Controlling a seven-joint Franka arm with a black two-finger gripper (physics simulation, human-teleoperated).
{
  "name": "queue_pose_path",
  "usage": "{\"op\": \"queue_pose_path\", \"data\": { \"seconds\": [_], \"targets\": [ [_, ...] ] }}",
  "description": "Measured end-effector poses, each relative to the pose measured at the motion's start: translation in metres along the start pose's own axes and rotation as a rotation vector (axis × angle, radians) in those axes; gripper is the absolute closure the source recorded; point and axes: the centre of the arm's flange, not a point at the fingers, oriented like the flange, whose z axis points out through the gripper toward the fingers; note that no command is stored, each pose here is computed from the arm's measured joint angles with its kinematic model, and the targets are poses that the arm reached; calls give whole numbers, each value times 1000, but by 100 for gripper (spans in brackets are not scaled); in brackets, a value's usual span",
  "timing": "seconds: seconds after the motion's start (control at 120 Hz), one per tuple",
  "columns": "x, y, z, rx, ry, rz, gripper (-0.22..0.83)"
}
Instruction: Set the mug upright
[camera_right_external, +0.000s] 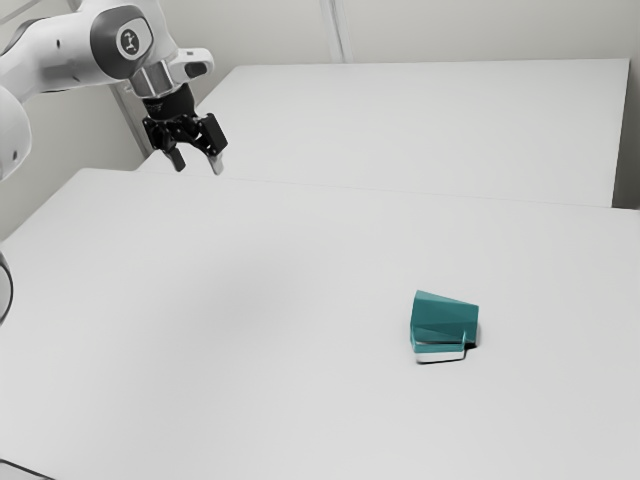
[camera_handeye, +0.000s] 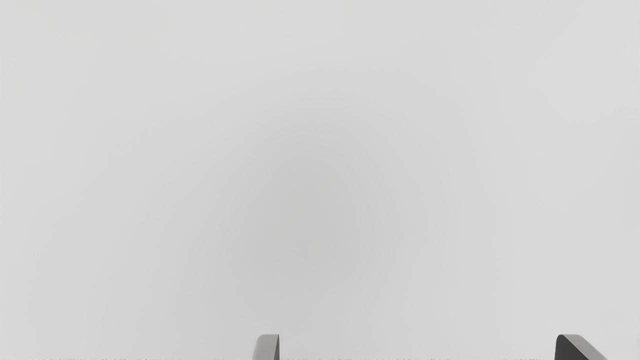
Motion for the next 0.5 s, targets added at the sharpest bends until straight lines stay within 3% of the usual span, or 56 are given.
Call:
{"op": "queue_pose_path", "data": {
  "seconds": [0.342, 0.5],
  "targets": [
    [1, 24, 8, -18, -27, 43, 0],
    [0, 46, 51, -210, -70, 36, 0]
  ]
}}
